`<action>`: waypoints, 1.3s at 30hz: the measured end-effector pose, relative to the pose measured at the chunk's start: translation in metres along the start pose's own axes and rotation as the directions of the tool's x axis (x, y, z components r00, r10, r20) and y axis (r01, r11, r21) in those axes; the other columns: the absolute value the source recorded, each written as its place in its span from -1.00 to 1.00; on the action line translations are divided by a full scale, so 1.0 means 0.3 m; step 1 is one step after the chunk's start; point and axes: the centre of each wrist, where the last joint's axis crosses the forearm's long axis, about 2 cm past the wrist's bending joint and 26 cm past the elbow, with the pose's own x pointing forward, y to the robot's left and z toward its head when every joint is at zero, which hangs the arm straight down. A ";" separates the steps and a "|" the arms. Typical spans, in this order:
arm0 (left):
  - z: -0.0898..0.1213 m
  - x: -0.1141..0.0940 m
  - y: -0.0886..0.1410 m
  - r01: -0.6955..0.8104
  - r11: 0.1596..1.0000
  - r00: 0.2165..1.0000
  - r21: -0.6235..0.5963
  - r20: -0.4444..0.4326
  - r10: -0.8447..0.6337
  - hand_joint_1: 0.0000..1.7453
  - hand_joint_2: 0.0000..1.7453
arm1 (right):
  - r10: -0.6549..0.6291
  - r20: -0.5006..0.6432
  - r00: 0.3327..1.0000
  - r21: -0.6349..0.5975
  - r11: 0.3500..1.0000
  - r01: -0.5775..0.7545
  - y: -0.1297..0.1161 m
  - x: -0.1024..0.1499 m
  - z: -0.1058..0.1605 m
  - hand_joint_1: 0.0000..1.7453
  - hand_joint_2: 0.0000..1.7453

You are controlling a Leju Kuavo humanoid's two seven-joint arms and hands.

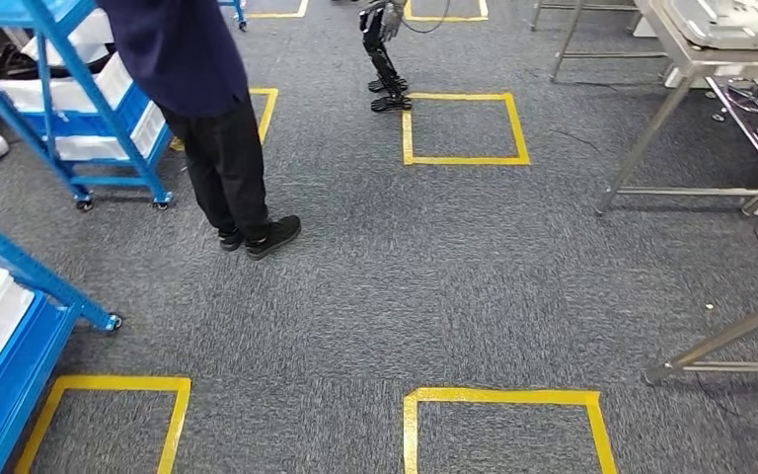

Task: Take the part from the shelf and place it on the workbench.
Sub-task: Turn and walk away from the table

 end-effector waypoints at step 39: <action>-0.001 0.001 0.004 0.009 1.000 1.000 -0.003 -0.005 -0.009 -1.00 -1.00 | 0.015 0.003 1.000 0.005 1.000 -0.015 0.011 0.003 0.001 -1.00 -1.00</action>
